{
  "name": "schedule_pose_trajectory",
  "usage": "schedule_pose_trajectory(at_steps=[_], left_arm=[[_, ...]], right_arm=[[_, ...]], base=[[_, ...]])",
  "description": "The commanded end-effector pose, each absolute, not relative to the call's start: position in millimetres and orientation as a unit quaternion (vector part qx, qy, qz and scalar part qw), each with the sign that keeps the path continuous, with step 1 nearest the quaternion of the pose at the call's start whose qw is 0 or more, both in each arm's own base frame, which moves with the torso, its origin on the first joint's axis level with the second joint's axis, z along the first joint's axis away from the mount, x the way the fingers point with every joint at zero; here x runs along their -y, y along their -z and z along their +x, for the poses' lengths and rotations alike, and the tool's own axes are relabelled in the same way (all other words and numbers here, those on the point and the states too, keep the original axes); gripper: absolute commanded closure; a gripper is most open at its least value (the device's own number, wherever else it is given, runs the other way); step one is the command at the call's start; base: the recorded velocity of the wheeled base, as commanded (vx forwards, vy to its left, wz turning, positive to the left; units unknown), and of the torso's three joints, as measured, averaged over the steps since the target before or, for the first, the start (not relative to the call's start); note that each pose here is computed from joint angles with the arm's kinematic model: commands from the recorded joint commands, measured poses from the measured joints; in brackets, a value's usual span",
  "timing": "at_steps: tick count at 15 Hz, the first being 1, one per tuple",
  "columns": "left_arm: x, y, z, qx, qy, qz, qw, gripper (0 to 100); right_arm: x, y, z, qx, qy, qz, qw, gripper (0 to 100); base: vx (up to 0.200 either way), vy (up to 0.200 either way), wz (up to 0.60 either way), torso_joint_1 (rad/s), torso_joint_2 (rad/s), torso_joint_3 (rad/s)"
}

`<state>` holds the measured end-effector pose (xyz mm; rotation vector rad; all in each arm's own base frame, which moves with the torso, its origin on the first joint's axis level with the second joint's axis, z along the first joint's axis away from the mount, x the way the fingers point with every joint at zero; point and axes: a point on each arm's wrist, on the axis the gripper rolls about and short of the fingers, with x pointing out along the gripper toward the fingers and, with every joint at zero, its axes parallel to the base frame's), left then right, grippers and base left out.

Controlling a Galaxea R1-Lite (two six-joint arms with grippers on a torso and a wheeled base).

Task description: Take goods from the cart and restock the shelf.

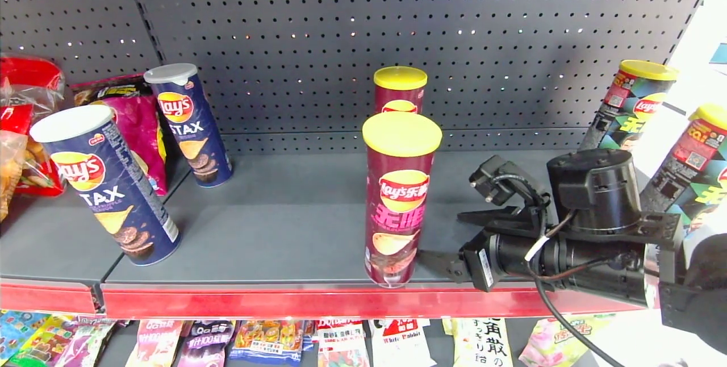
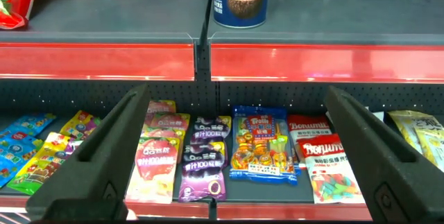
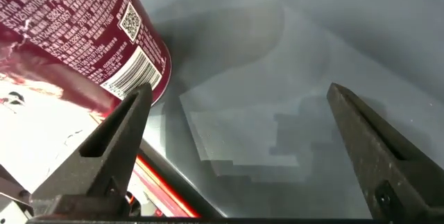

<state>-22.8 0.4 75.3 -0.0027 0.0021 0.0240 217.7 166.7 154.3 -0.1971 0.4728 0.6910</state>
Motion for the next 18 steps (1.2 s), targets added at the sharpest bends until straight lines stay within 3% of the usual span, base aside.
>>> schedule_pose_trajectory(at_steps=[1,7,15,18], left_arm=[[-0.4,-75.3,-22.8,-0.001,-0.012,-0.002,1.0,0],[-0.4,-75.3,-22.8,-0.001,-0.012,-0.002,1.0,0],[-0.4,-75.3,-22.8,-0.001,-0.012,-0.002,1.0,0],[-0.4,-75.3,-22.8,-0.001,-0.012,-0.002,1.0,0]], right_arm=[[-165.7,-153.7,216.8,-0.23,-0.335,-0.096,0.909,0],[-133.6,-193.8,164.5,-0.146,-0.314,-0.084,0.934,0],[-54.4,-180.4,64.5,-0.043,-0.307,-0.083,0.947,0],[-21.2,-181.7,39.4,-0.032,-0.219,-0.082,0.972,0]], base=[[0.0,0.0,0.0,0.0,0.0,0.0],[0.0,0.0,0.0,0.0,0.0,0.0],[0.0,0.0,0.0,0.0,0.0,0.0],[0.0,0.0,0.0,0.0,0.0,0.0]])
